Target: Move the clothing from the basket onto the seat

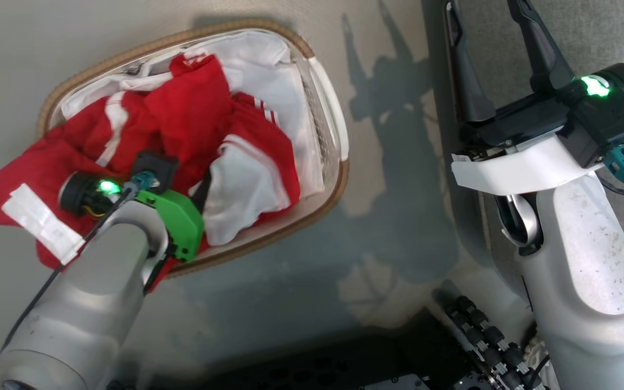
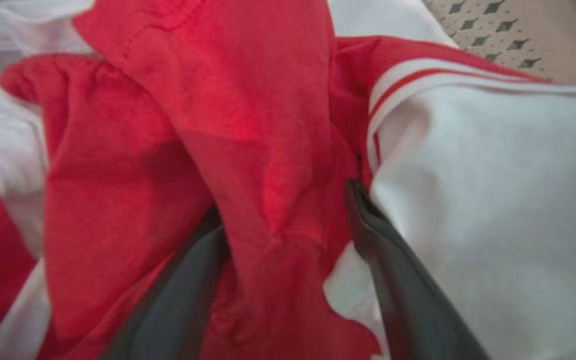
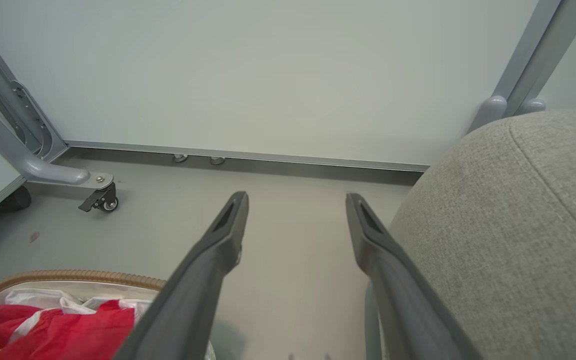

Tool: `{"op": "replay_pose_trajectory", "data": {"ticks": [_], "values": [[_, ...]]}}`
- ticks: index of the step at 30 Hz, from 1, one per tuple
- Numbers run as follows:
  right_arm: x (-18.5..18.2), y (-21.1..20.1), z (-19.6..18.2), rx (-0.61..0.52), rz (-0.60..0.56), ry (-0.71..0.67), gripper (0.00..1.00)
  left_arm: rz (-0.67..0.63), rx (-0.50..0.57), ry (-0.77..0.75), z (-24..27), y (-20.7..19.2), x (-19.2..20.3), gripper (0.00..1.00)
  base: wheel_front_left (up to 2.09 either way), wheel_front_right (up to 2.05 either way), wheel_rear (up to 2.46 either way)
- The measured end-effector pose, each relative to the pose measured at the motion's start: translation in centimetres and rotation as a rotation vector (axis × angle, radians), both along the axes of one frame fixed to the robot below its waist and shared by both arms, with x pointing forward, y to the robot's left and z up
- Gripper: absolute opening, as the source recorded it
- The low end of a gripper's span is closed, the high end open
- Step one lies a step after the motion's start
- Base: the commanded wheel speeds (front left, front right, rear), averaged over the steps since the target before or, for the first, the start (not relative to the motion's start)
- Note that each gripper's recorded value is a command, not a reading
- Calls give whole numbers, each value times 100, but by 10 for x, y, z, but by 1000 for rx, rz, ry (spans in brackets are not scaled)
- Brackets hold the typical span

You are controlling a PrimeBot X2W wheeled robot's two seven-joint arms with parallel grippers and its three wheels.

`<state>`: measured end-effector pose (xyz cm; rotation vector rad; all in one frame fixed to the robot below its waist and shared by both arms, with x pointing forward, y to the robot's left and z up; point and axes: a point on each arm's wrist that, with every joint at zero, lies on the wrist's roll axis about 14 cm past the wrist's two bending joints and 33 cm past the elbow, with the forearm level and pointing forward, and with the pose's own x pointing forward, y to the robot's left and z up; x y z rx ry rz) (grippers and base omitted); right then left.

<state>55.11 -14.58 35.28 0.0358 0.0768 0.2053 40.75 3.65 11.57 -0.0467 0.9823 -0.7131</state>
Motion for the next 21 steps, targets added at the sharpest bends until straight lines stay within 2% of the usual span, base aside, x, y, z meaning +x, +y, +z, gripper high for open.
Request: {"op": "replay_pose_trajectory", "data": {"ticks": [2,4,5,15,21], "values": [[-1,-1,0,0,-2,3,100,2,-21,4,4,-6,0,100,0,0,0],[-1,-1,3,2,-3,0,100,-6,-23,2,7,-6,-1,10,0,0,0],[-1,-1,6,4,-3,-4,100,-7,-26,0,9,-7,-1,0,0,0,0],[-11,-2,34,18,-12,-21,100,27,-70,-34,47,-14,2,0,0,0,0],[-30,-10,55,15,-41,-23,100,74,-133,-102,92,-24,5,0,0,0,0]]}}
